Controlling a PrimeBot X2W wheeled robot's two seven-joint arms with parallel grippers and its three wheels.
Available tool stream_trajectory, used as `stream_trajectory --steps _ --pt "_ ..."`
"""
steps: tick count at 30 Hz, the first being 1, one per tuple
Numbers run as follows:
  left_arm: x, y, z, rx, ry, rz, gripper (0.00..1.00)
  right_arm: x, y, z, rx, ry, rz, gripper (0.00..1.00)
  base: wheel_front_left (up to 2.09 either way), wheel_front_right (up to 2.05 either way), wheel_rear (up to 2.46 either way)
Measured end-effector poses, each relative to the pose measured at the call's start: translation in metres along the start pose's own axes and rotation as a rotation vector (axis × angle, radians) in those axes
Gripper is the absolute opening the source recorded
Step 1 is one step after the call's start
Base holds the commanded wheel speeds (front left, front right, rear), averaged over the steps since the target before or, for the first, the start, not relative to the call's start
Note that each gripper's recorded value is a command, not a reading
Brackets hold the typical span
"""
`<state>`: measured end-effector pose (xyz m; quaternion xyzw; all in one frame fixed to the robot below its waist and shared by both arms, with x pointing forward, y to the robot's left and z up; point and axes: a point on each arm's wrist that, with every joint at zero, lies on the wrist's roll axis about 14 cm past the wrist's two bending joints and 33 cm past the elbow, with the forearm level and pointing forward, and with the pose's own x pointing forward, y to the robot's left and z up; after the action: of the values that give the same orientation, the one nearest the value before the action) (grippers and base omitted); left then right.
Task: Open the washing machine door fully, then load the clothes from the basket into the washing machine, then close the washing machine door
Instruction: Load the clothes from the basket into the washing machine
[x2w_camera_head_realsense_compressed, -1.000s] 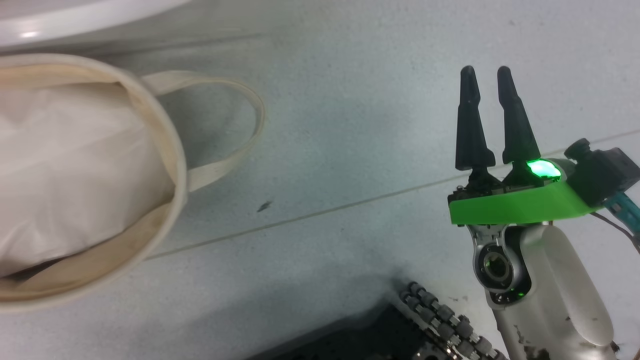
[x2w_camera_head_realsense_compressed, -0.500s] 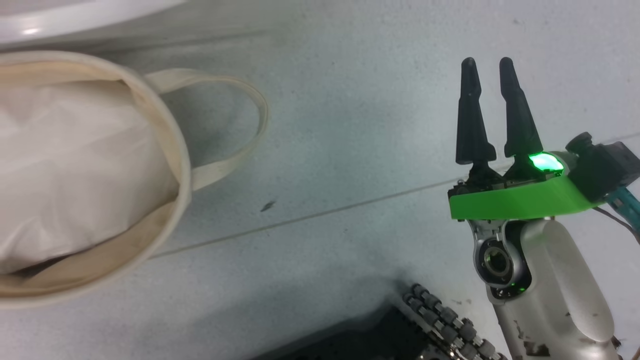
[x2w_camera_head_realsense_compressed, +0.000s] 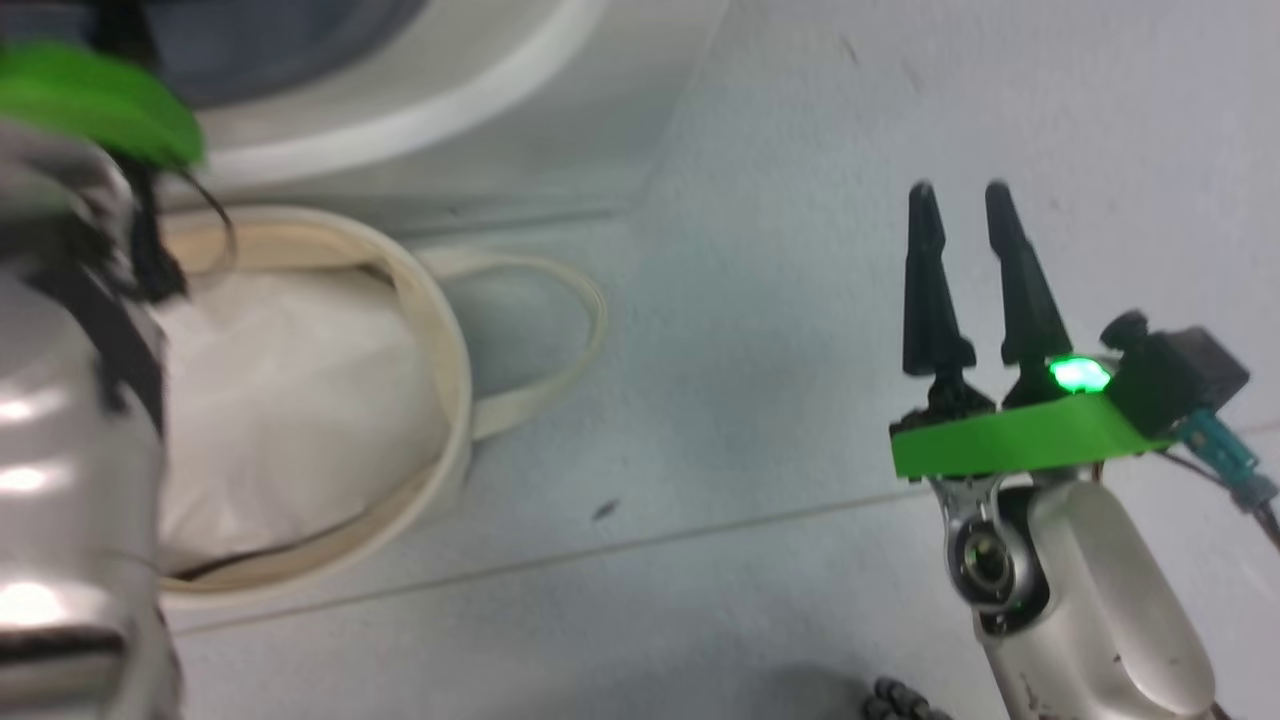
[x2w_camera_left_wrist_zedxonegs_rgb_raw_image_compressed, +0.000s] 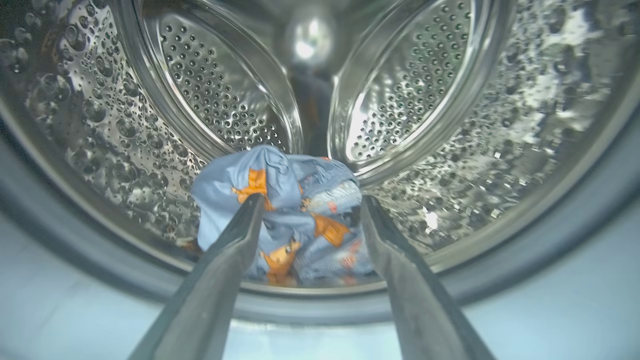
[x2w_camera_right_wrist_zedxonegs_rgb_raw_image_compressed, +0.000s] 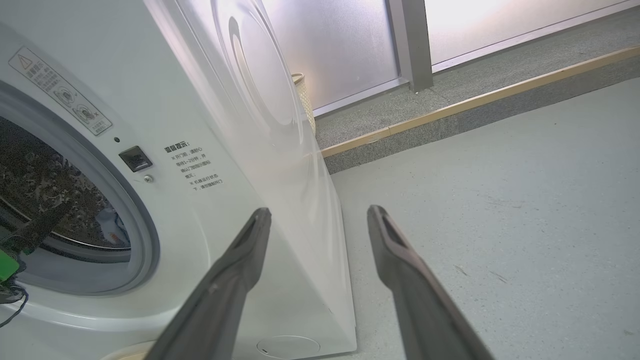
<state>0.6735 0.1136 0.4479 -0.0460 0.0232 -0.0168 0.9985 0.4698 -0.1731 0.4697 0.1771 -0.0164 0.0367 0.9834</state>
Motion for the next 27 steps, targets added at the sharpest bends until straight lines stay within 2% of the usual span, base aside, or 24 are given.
stream_trajectory --steps 13,27 --pt "-0.106 0.001 0.020 -0.023 0.020 -0.019 1.00 -0.039 0.029 0.040 0.015 -0.079 0.041 1.00 0.00 0.00 0.00" --pt "-0.203 0.016 0.026 -0.035 -0.013 0.002 1.00 -0.078 0.043 0.062 0.027 -0.132 0.057 1.00 0.00 0.00 0.00"
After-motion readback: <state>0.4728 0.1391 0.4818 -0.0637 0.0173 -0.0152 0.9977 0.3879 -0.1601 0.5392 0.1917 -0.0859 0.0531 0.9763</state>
